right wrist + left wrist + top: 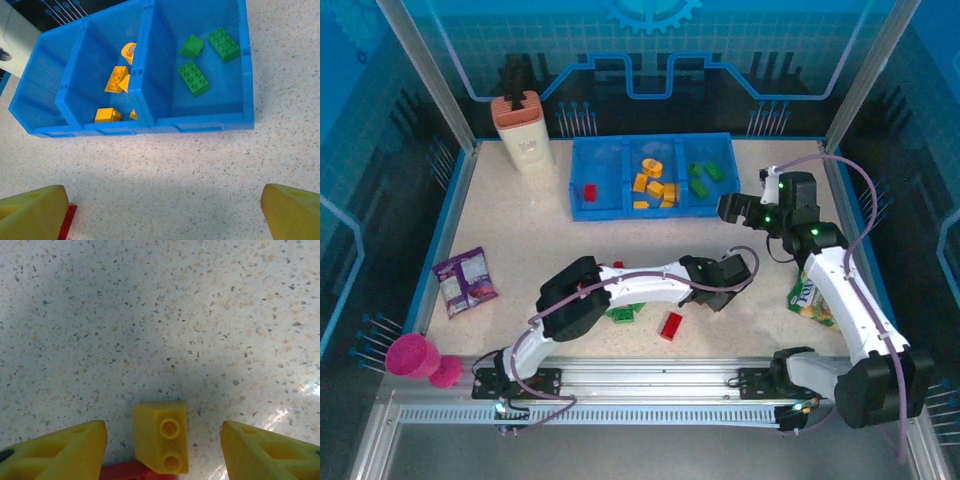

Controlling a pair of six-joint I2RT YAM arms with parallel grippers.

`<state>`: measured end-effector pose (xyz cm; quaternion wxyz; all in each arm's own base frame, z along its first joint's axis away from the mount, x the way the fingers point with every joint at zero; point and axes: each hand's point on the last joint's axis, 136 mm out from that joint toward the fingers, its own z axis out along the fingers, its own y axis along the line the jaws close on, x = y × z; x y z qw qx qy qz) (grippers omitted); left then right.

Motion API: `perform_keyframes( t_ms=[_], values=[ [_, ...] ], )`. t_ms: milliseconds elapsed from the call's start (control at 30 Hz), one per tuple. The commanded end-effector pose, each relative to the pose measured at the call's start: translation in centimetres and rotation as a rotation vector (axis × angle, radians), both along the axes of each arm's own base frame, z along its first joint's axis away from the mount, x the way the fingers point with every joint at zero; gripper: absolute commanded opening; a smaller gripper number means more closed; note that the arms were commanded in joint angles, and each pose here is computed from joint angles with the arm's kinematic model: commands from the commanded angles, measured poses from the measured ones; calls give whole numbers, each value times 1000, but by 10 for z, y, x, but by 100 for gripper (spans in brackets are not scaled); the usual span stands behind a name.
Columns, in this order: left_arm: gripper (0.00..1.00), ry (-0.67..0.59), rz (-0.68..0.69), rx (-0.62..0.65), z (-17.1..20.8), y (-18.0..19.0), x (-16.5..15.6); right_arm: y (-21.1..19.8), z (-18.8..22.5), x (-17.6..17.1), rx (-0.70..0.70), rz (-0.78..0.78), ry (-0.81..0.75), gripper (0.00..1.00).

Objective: Sort the legos into containers by color
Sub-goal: Pick up the lego from the middle-left of the table.

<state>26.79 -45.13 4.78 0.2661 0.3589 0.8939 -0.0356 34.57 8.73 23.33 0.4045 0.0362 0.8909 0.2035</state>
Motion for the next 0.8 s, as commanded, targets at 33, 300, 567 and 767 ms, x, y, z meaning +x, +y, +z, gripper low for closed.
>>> perform_keyframes(
  t_ms=[33, 300, 567, 767],
  values=[
    [62, 1, 18, 49, -9, 0, 2, 1, 9, 5, 34, 5, -6, 100],
    [53, 38, 26, 77, -28, 0, -1, 2, 10, 8, 31, 7, -6, 100],
    [40, 56, 37, 80, -34, 2, -4, 0, 3, 7, 23, 2, 10, 100],
    [25, 46, 45, 70, -29, 3, -2, -2, 0, 7, 16, -2, 15, 100]
  ],
)
